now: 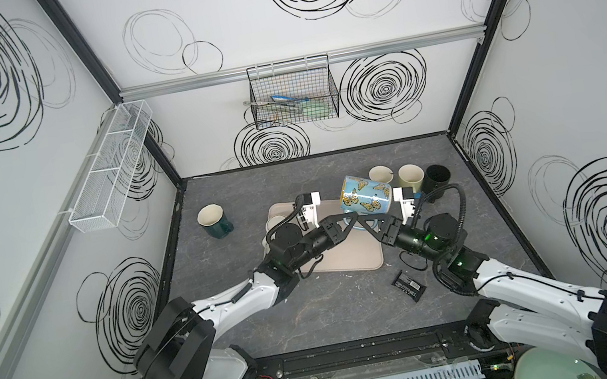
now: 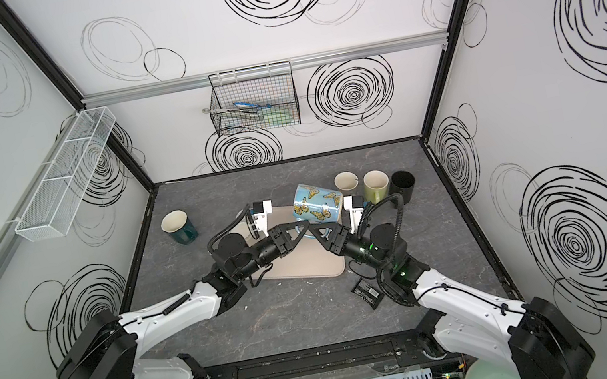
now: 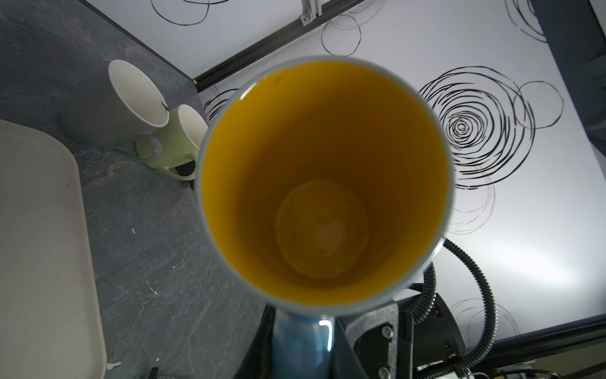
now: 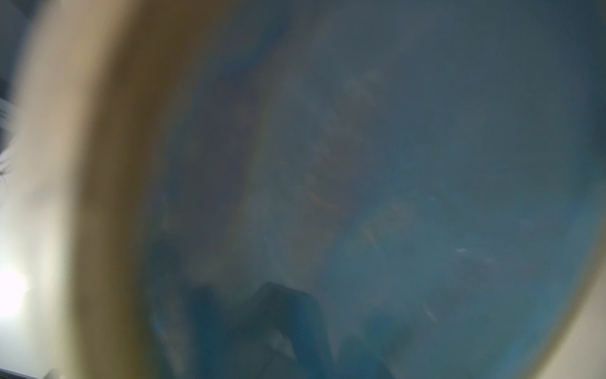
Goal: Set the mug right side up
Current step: 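Open the right gripper and pull back while the left gripper holds the mug upright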
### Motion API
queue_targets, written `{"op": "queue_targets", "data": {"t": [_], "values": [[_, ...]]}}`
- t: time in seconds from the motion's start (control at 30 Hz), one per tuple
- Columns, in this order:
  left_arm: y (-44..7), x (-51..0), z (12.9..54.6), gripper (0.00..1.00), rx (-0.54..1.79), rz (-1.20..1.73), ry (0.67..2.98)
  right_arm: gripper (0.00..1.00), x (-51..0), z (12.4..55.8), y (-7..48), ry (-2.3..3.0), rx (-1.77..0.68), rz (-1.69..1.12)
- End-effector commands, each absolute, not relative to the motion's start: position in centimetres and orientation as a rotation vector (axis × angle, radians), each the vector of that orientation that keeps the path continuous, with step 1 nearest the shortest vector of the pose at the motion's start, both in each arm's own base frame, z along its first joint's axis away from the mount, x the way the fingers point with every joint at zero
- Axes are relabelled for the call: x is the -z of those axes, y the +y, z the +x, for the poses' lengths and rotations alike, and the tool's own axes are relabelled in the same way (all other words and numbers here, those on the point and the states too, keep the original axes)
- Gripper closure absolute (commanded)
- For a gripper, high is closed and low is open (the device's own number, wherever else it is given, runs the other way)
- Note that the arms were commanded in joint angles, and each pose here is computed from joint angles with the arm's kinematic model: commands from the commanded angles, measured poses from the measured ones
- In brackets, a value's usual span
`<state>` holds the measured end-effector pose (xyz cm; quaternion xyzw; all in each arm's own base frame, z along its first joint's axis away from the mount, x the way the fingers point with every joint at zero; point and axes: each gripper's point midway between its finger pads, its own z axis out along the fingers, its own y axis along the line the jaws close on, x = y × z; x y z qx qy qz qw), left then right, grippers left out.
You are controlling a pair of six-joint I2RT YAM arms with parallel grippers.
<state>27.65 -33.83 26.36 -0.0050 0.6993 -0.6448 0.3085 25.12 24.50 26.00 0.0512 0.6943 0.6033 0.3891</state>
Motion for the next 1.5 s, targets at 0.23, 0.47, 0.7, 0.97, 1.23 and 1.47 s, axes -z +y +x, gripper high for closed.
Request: {"op": "queue_targets", "data": {"t": [0.23,0.47,0.7,0.97,1.23,1.47], "values": [[-33.4,-31.5,27.8,1.0,1.56,0.129,1.715,0.5,-29.5,24.8,24.3,1.661,-1.555,0.077],[-32.6,-32.2,28.0,1.0,1.459,0.141,1.715,0.32,-28.6,25.2,24.1,1.699,-1.521,0.103],[-32.1,-32.3,28.6,1.0,1.368,0.138,1.736,0.13,-28.2,25.4,23.9,1.717,-1.497,0.111],[-31.8,-32.5,29.2,1.0,1.301,0.144,1.745,0.05,-27.2,25.7,23.3,1.762,-1.448,0.133],[-31.3,-32.9,29.7,1.0,1.222,0.16,1.749,0.0,-25.8,26.0,22.6,1.815,-1.389,0.148],[-29.7,-33.2,30.3,1.0,1.133,0.152,1.748,0.0,-23.8,25.4,22.7,1.902,-1.376,0.128]]}}
